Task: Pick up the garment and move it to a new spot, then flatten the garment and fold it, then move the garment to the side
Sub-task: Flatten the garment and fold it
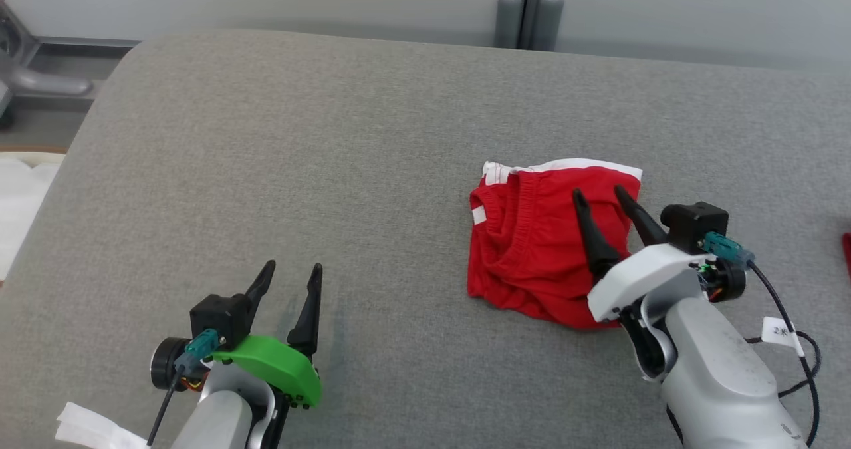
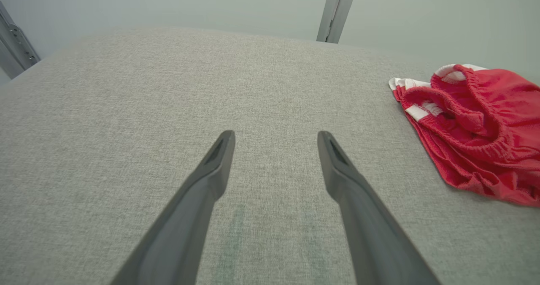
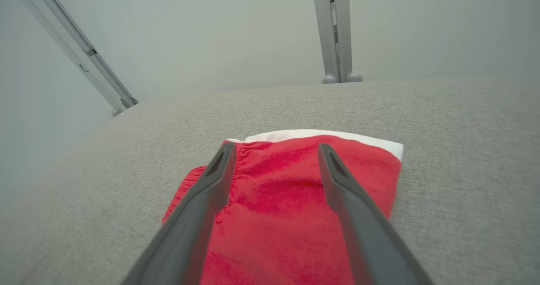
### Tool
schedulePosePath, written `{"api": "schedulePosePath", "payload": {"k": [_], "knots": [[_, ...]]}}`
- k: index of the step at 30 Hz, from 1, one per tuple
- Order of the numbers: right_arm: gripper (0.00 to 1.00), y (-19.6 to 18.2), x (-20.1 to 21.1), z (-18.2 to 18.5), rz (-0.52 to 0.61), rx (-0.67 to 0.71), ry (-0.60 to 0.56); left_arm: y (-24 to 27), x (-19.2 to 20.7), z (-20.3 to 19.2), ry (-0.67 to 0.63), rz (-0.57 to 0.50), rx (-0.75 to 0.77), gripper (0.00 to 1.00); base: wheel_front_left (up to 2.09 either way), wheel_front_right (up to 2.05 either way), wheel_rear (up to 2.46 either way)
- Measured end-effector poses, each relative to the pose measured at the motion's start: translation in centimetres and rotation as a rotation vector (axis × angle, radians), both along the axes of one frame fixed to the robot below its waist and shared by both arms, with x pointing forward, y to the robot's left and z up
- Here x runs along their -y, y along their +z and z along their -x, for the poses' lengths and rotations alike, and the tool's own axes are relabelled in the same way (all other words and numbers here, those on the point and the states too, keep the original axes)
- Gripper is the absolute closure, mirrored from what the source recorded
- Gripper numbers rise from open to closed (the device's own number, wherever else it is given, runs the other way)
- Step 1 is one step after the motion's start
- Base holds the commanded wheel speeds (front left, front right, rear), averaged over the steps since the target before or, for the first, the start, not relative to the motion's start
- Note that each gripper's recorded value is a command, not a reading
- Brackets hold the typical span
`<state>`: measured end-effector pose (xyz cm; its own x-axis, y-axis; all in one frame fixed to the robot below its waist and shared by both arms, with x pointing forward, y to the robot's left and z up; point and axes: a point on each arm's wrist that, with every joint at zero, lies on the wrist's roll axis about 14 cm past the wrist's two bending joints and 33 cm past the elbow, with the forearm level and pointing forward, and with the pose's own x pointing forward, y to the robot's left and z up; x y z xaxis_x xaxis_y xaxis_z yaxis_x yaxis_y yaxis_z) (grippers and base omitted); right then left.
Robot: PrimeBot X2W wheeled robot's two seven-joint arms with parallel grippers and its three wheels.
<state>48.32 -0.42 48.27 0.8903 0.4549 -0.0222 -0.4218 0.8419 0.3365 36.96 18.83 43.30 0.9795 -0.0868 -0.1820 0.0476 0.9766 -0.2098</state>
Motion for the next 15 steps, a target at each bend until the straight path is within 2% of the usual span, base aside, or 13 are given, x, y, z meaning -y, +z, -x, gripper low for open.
{"api": "schedulePosePath", "payload": {"k": [8,15], "knots": [[0.0,-0.4,8.9,1.1,0.163,0.074,-0.204,1.7,2.4,-1.8,-0.083,-0.037,0.072,0.0,0.0,0.0,0.0],[0.0,-1.8,13.2,4.2,0.25,0.054,-0.29,2.4,4.2,-1.8,-0.144,-0.08,0.115,0.0,0.0,0.0,0.0]]}}
